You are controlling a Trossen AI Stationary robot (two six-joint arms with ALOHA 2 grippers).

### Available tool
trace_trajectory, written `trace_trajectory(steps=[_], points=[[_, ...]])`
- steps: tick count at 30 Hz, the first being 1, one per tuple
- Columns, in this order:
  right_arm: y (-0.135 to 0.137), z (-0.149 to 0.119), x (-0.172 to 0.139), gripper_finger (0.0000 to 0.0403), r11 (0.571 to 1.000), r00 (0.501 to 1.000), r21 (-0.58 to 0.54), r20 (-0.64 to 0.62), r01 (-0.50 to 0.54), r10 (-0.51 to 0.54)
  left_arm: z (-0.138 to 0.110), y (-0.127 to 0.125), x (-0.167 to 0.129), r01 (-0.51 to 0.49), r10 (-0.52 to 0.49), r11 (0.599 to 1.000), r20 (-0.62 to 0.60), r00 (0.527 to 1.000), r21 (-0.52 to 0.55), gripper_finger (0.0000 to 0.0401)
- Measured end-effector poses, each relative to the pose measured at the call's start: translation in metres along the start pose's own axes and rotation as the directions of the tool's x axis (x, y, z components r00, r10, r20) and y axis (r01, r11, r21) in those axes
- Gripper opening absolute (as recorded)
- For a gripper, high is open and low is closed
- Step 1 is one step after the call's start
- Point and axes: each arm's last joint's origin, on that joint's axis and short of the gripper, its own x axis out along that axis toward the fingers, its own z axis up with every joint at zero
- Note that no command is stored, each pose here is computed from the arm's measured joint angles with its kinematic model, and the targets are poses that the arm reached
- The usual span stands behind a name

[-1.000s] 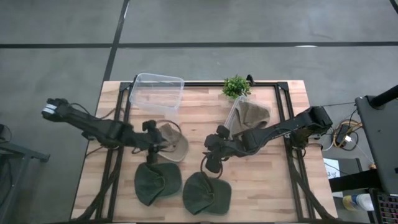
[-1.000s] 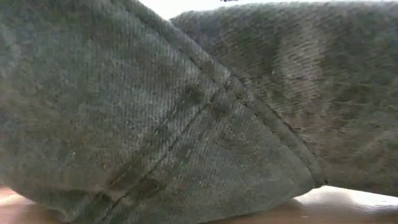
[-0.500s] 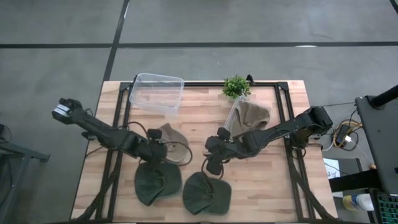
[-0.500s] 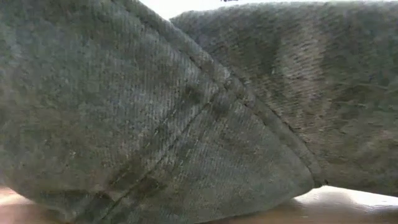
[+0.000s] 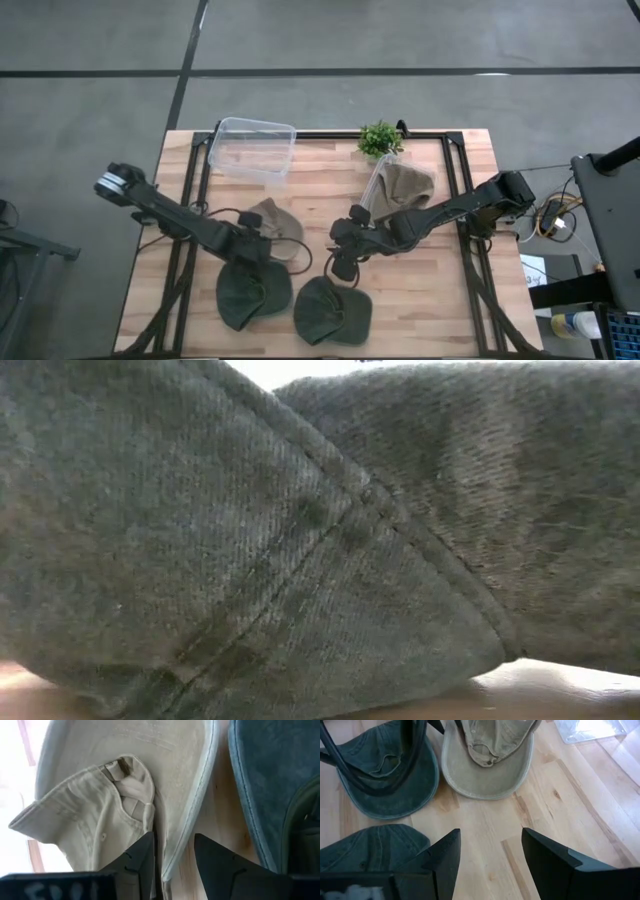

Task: Pick & Place hat
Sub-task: Put the brown cap into the right transparent bin

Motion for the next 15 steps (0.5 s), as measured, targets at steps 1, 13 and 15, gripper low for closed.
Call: trace_trajectory(steps=[1, 13, 15], points=[[0.000, 0.000, 0.000, 0.0203, 1.000, 1.000, 0.000, 0.000, 0.000, 0.000, 0.001, -0.001, 0.001, 0.000, 0.000, 1.000, -0.002, 1.000, 0.002, 0.0133], [0.000, 0.000, 0.000, 0.0203, 1.000, 1.000, 0.001, 0.002, 0.000, 0.000, 0.006, -0.004, 0.012, -0.045, 0.045, 0.999, -0.004, 0.999, 0.012, 0.0080], [0.000, 0.000, 0.000, 0.0203, 1.000, 1.000, 0.001, 0.002, 0.000, 0.000, 0.006, -0.003, 0.012, -0.066, 0.066, 0.998, 0.003, 0.998, 0.007, 0.0039]])
